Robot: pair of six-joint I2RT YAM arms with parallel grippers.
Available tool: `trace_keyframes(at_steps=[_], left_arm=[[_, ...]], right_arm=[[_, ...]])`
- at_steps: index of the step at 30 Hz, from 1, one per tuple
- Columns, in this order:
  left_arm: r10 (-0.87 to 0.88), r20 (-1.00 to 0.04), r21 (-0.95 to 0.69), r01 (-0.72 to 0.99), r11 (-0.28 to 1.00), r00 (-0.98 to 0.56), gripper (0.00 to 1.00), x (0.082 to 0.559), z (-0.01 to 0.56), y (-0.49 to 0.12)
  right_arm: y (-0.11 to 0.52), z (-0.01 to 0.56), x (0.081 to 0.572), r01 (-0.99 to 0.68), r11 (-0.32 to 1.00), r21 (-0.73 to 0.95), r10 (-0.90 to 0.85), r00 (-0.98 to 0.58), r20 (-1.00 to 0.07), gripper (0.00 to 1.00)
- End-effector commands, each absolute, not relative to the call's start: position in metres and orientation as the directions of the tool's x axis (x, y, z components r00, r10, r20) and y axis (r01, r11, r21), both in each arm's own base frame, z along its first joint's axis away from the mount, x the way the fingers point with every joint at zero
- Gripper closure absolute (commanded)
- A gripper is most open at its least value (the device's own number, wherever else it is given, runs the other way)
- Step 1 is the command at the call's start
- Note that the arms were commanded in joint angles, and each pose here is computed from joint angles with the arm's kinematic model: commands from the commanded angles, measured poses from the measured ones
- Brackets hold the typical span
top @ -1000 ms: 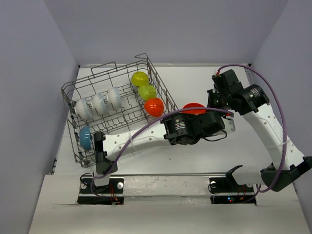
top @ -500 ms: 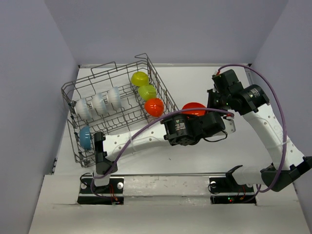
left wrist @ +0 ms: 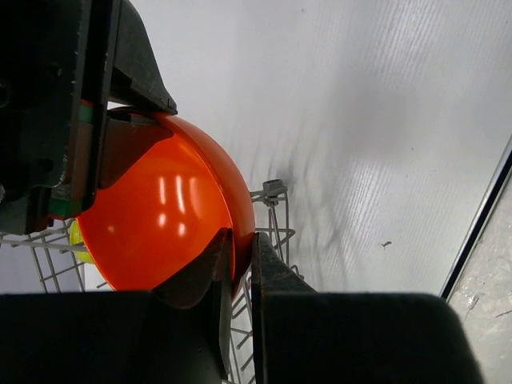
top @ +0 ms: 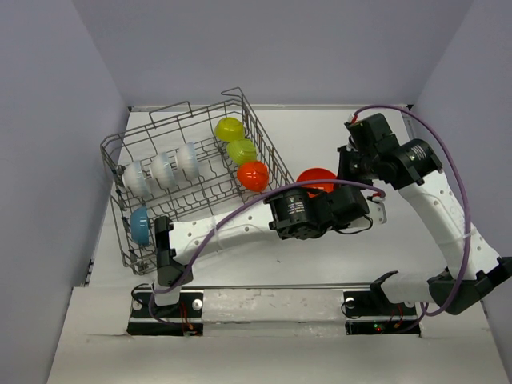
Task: Load the bowls into the dish rack
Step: Pass from the right arm to the left, then place the upside down bowl on the dish rack.
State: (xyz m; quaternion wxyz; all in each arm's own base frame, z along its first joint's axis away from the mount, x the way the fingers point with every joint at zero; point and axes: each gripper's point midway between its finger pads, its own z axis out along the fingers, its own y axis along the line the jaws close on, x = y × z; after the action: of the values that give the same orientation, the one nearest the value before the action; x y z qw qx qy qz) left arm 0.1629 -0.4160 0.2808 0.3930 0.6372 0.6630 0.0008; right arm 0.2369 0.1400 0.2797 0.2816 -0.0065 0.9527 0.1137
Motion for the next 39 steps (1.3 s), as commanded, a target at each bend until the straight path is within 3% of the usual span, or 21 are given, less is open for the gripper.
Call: trace_keyframes(at_steps=[1,6,8,10,11,16,24,31,39], left_arm=[[0.764,-0.631,0.531,0.791,0.304,0.130,1.00,0.172,0.338,-0.407],[0.753,-0.644,0.532,0.786,0.316,0.134,1.00,0.172,0.344,-0.407],[0.745,-0.653,0.529,0.785,0.322,0.135,1.00,0.172,0.348,-0.407],[0.736,-0.663,0.529,0.782,0.329,0.138,1.00,0.171,0.352,-0.407],[0.733,-0.666,0.529,0.780,0.334,0.138,1.00,0.172,0.353,-0.407],[0.707,-0.691,0.517,0.786,0.340,0.149,1.00,0.170,0.361,-0.409],[0.654,-0.741,0.486,0.795,0.363,0.154,1.00,0.172,0.380,-0.407],[0.567,-0.817,0.416,0.792,0.447,0.109,1.00,0.192,0.403,-0.396],[0.309,-0.950,0.229,0.775,0.589,0.046,1.00,0.223,0.461,-0.358]], right_arm=[[0.136,0.302,0.236,-0.049,0.967,0.248,0.108,-0.806,-0.582,0.99],[0.131,0.309,0.232,-0.042,0.967,0.252,0.122,-0.790,-0.601,0.96],[0.129,0.313,0.230,-0.043,0.966,0.256,0.127,-0.781,-0.612,0.85],[0.127,0.319,0.227,-0.042,0.964,0.264,0.137,-0.771,-0.622,0.79],[0.126,0.323,0.226,-0.037,0.962,0.270,0.147,-0.763,-0.630,0.70],[0.118,0.346,0.223,-0.016,0.956,0.294,0.196,-0.710,-0.676,0.53],[0.099,0.378,0.227,0.069,0.941,0.331,0.305,-0.594,-0.744,0.35],[0.095,0.410,0.234,0.095,0.874,0.476,0.467,-0.433,-0.771,0.30],[0.123,0.391,0.256,0.030,0.849,0.527,0.481,-0.453,-0.751,0.30]])
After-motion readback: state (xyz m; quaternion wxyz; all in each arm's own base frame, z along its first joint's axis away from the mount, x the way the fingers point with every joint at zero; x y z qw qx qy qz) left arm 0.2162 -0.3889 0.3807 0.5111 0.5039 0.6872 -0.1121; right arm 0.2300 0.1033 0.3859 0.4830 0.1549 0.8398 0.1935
